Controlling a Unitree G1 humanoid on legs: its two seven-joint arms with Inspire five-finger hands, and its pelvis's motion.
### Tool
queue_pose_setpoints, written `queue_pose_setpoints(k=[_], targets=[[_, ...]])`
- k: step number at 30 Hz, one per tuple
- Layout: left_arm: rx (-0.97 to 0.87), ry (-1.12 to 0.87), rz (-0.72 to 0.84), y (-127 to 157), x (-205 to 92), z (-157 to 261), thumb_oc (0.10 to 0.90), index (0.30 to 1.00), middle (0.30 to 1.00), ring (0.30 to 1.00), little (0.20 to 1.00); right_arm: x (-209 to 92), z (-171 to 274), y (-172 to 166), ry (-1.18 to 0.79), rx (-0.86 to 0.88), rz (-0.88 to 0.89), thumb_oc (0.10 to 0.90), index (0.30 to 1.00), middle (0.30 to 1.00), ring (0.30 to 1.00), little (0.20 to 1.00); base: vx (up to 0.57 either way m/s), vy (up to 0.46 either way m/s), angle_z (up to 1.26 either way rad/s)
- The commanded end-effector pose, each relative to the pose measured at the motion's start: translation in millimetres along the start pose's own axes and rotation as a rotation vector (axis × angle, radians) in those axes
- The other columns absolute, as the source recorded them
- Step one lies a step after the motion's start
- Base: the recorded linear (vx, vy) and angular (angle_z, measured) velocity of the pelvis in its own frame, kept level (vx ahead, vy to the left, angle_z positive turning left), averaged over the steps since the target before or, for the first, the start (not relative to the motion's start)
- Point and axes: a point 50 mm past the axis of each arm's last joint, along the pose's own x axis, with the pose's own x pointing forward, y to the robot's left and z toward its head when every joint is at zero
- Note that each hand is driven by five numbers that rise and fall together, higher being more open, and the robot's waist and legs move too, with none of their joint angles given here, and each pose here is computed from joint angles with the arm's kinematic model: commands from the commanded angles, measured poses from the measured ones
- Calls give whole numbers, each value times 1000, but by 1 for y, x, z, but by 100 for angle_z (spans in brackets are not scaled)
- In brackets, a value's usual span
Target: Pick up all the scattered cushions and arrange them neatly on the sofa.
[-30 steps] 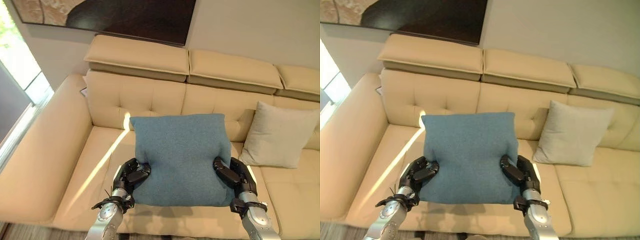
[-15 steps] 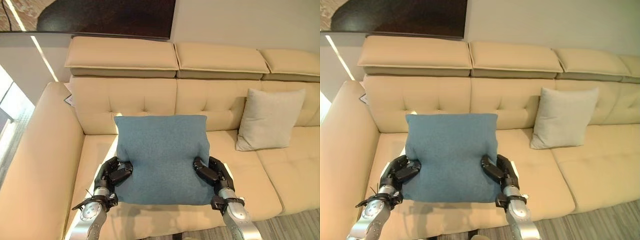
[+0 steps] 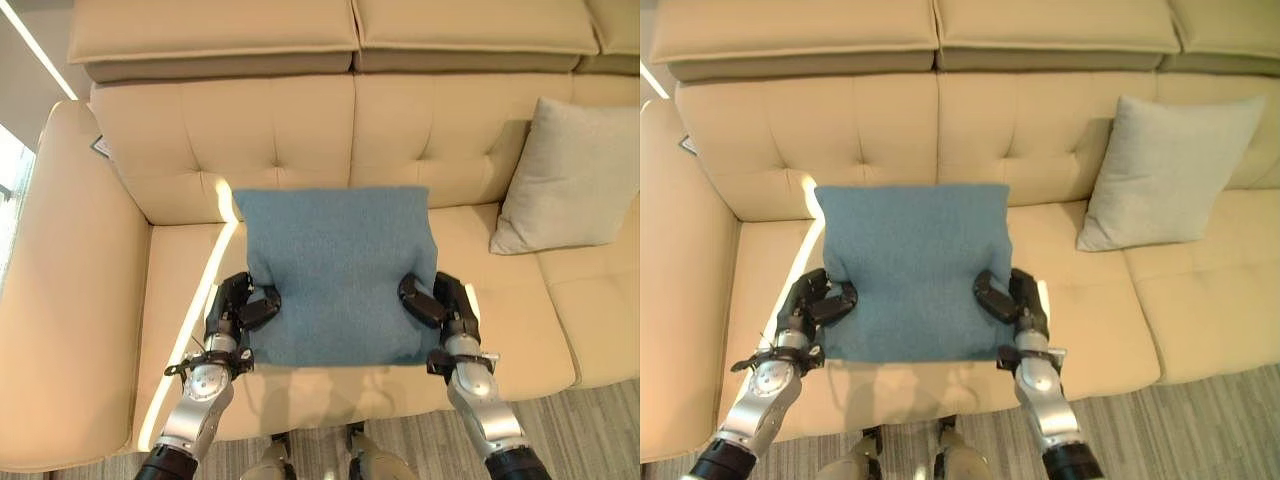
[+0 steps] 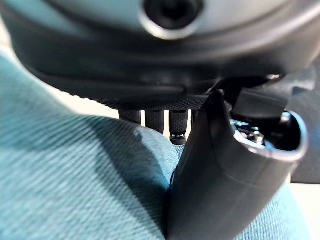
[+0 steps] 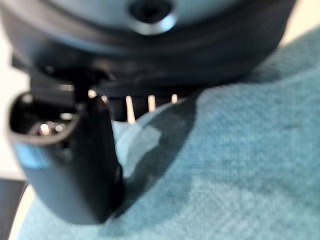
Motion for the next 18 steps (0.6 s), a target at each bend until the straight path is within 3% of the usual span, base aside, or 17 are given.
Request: queue_pose_setpoints(k=[1, 9, 16, 17, 18], targets=[[-18, -583, -48, -28, 21, 108, 400, 300, 300, 300, 300, 20, 92, 5, -494, 30, -74, 400, 300, 300, 300, 300, -9, -17, 7], [72, -839, 140, -31, 33, 167, 400, 300, 300, 300, 300, 42, 148, -3, -734, -175, -285, 400, 300, 300, 300, 300, 5, -30, 6], [119, -834, 201, -45, 62, 196, 400, 300, 300, 300, 300, 73, 185, 7, -748, -217, -329, 400, 300, 300, 300, 300, -30, -36, 8], [133, -815, 203, -46, 67, 196, 400, 300, 300, 300, 300, 78, 186, 9, -714, -194, -330, 445, 368, 368, 368, 368, -51, -18, 12], [142, -805, 206, -46, 71, 199, 400, 300, 300, 300, 300, 83, 187, 10, -682, -173, -326, 585, 578, 578, 578, 578, -37, -12, 10]])
